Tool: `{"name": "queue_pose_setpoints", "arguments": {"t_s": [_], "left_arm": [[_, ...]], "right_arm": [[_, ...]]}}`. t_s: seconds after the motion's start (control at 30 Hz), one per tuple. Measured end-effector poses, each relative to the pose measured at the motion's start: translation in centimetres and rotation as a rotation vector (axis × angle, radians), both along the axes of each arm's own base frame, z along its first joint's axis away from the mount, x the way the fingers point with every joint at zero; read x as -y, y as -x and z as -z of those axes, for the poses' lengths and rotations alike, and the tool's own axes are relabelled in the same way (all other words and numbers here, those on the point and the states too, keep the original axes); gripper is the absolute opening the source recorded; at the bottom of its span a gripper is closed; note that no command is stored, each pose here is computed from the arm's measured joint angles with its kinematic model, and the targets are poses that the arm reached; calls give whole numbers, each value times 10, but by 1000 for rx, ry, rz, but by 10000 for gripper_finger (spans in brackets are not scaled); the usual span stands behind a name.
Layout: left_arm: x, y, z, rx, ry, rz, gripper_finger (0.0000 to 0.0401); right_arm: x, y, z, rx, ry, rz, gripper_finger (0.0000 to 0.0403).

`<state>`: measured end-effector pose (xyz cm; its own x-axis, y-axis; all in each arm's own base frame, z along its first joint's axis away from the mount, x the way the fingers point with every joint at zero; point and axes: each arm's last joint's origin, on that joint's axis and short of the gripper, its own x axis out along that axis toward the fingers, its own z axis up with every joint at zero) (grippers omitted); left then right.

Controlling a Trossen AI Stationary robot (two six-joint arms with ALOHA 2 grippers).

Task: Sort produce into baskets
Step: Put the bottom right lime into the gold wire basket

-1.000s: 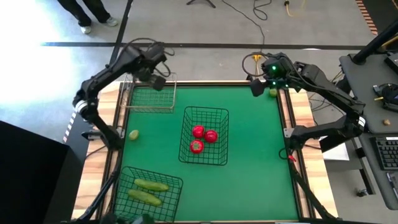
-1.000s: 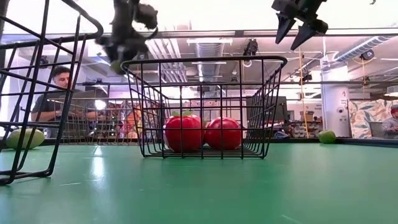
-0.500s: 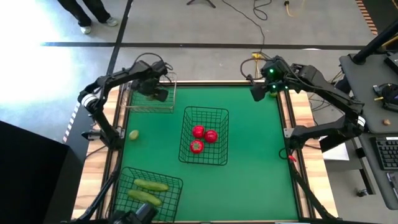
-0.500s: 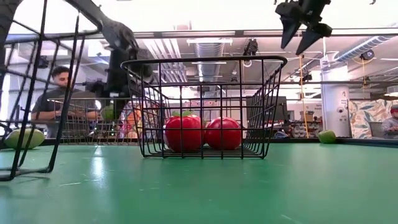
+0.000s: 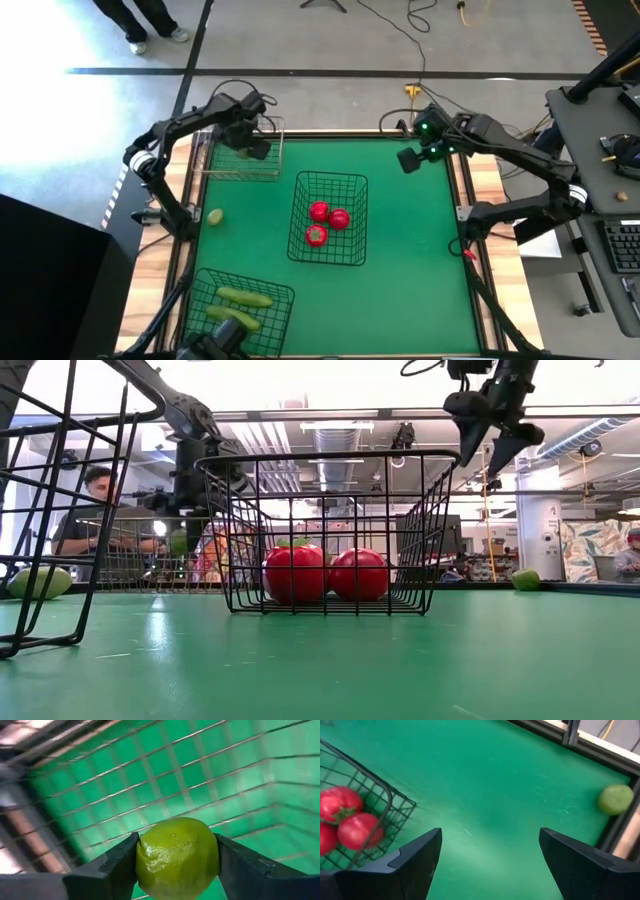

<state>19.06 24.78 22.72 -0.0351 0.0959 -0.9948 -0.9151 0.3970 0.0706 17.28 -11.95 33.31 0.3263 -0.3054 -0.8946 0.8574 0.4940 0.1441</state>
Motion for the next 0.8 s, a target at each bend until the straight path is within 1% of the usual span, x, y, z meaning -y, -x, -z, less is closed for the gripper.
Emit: {"name": "queue_pose_setpoints", "arguments": {"t_s": [0.07,0.13,0.2,0.3,0.43,0.53,0.67,0.8], "left_arm": [[-7,4,-3,65,25,-23,215],[-19,10,-4,92,38,-63,208],[-33,16,1,84,67,-120,201],[-47,22,11,42,168,-169,197],[-61,12,17,-6,237,-127,196],[-71,7,21,-31,280,-120,198],[-79,3,21,-39,276,-102,214],[-80,3,23,-73,259,-97,245]], "right_arm": [[1,-2,0,20,11,4,327],[3,-4,-1,48,30,4,326],[5,-7,-2,80,49,4,327],[6,-10,-4,122,55,17,326],[5,-11,-4,135,41,13,327],[2,-12,-4,137,37,6,326],[-2,-13,-4,128,30,-12,327],[-4,-11,-2,96,18,-9,327]]}}
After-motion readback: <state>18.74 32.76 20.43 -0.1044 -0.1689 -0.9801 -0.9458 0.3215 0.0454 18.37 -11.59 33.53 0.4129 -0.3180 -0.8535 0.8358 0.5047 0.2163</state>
